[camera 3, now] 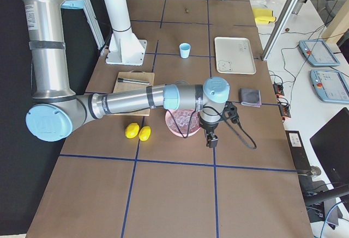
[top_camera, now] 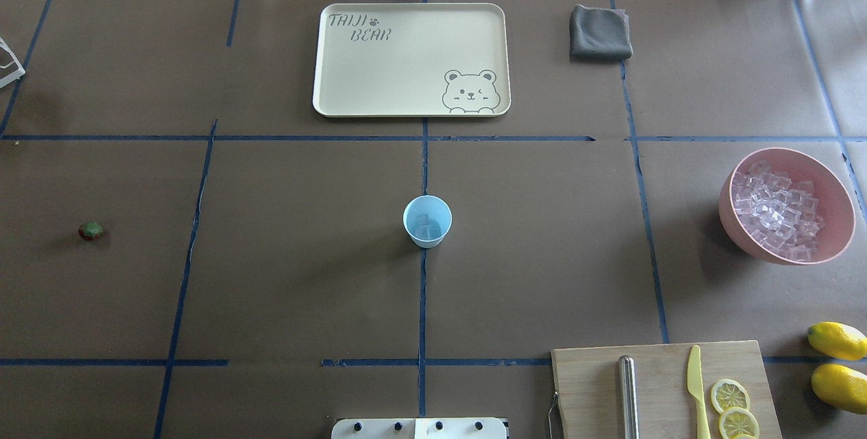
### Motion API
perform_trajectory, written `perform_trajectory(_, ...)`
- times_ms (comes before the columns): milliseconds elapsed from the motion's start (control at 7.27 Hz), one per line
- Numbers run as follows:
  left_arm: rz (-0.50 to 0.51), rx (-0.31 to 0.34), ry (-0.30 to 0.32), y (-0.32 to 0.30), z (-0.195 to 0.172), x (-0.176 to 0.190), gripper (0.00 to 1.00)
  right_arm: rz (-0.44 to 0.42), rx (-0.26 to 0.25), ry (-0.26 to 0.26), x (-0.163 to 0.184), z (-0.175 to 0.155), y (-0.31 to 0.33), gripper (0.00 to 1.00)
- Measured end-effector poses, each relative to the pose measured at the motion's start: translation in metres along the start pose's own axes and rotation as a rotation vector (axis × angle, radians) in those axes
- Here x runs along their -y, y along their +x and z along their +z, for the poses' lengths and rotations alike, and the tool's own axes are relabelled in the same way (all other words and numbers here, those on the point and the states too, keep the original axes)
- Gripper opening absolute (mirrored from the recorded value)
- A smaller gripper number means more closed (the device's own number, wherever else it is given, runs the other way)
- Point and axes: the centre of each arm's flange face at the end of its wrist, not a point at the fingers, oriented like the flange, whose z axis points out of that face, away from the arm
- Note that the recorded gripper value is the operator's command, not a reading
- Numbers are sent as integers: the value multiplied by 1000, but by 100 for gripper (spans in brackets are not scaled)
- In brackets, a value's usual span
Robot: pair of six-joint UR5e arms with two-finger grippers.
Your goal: Put ice and strawberries in cup
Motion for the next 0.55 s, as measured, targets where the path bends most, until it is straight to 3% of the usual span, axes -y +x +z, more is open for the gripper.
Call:
perform_trajectory(138,-2,5,-17,9,9,0,100,16,1,-4,-10,4,6,100)
perform_trajectory(550,-24,107,-42,30,49,0,100,27,3,-8,-17,6,9,100)
